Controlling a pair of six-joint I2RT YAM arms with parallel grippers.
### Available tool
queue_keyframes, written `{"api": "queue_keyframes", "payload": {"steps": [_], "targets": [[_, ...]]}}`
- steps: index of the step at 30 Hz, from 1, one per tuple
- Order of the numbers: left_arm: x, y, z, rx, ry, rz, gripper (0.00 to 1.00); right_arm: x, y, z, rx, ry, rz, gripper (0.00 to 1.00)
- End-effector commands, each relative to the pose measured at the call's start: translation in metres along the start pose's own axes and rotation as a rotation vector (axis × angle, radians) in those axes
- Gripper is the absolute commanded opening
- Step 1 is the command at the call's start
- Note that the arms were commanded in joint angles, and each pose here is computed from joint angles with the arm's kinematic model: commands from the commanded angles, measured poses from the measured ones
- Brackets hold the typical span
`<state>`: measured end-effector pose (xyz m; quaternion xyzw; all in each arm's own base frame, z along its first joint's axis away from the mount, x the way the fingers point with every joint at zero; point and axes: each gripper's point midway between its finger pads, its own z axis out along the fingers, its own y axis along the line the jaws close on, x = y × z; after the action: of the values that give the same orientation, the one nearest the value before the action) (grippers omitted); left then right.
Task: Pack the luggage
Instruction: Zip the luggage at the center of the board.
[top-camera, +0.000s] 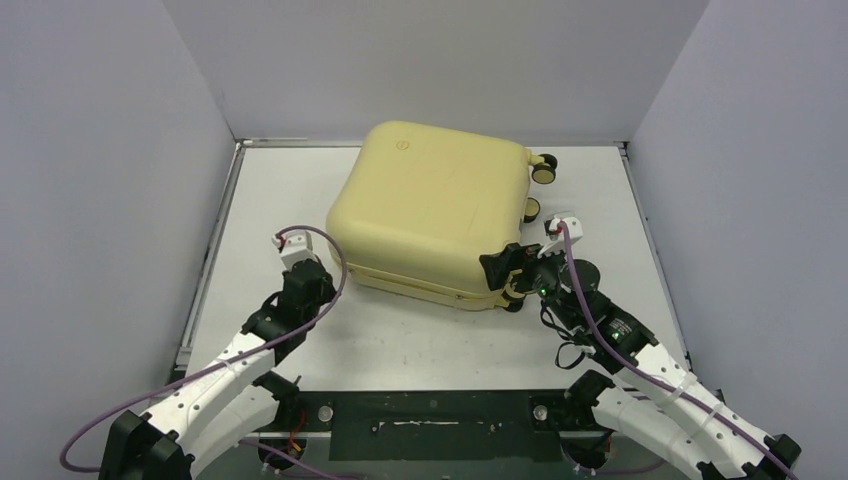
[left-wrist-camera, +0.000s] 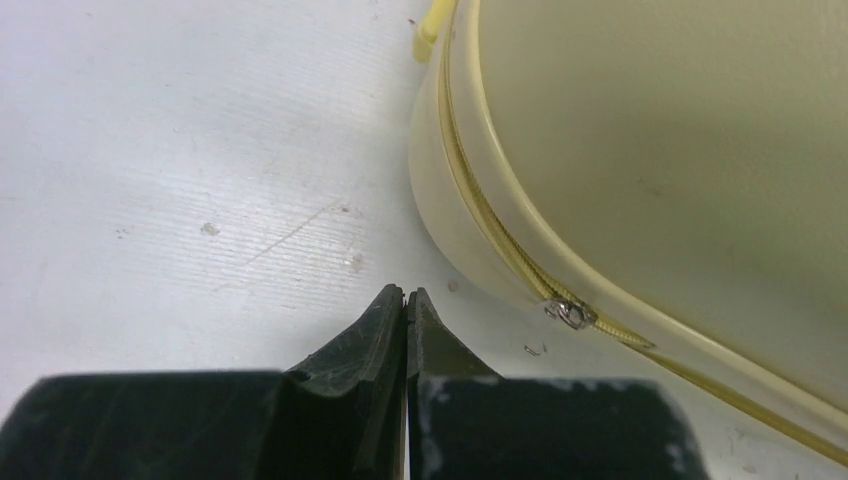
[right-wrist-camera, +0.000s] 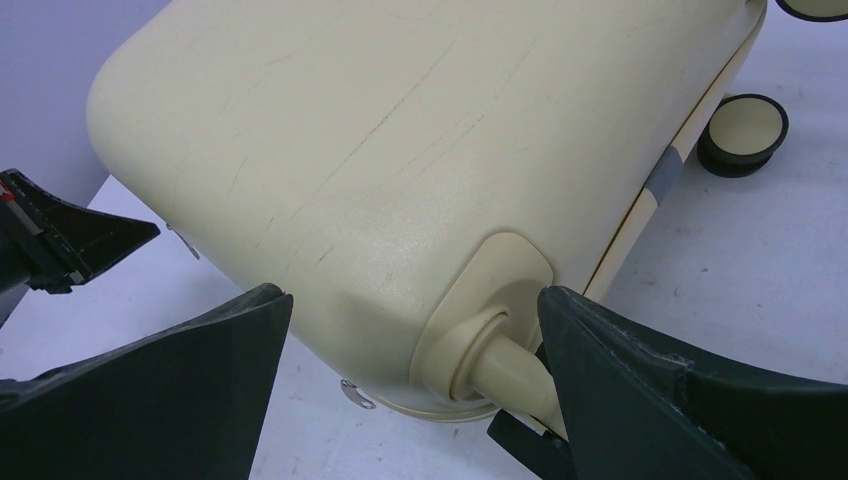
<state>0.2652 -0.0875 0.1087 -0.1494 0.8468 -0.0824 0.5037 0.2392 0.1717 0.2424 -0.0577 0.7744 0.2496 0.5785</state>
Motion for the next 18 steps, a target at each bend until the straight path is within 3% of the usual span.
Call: {"api": "queue_keyframes", "payload": {"steps": [1, 6, 7, 10, 13, 14, 18], "targets": [[-0.037, -0.005, 0.001, -0.028, -0.076, -0.020, 0.00, -0.007, 0.002, -0.002, -0.009, -0.033, -0.005, 1.00], [-0.057, -0.021, -0.011, 0.072, -0.099, 0.042, 0.00, -0.009, 0.001, -0.005, -0.007, -0.038, -0.013, 1.00], [-0.061, -0.026, -0.015, 0.109, -0.100, 0.065, 0.11, -0.009, 0.000, -0.006, -0.006, -0.038, -0.014, 1.00], [-0.063, -0.038, -0.028, 0.211, -0.050, 0.136, 0.58, -0.009, 0.000, -0.006, -0.008, -0.040, -0.014, 1.00], [-0.053, -0.047, -0.038, 0.310, 0.026, 0.168, 0.91, -0.009, 0.002, -0.005, -0.017, -0.042, -0.012, 1.00], [-0.048, -0.049, -0.039, 0.343, 0.052, 0.169, 0.96, -0.008, 0.002, -0.005, -0.018, -0.041, -0.011, 1.00], [-0.038, -0.064, -0.043, 0.453, 0.106, 0.162, 0.97, -0.008, 0.004, -0.005, -0.028, -0.039, -0.013, 1.00]]}}
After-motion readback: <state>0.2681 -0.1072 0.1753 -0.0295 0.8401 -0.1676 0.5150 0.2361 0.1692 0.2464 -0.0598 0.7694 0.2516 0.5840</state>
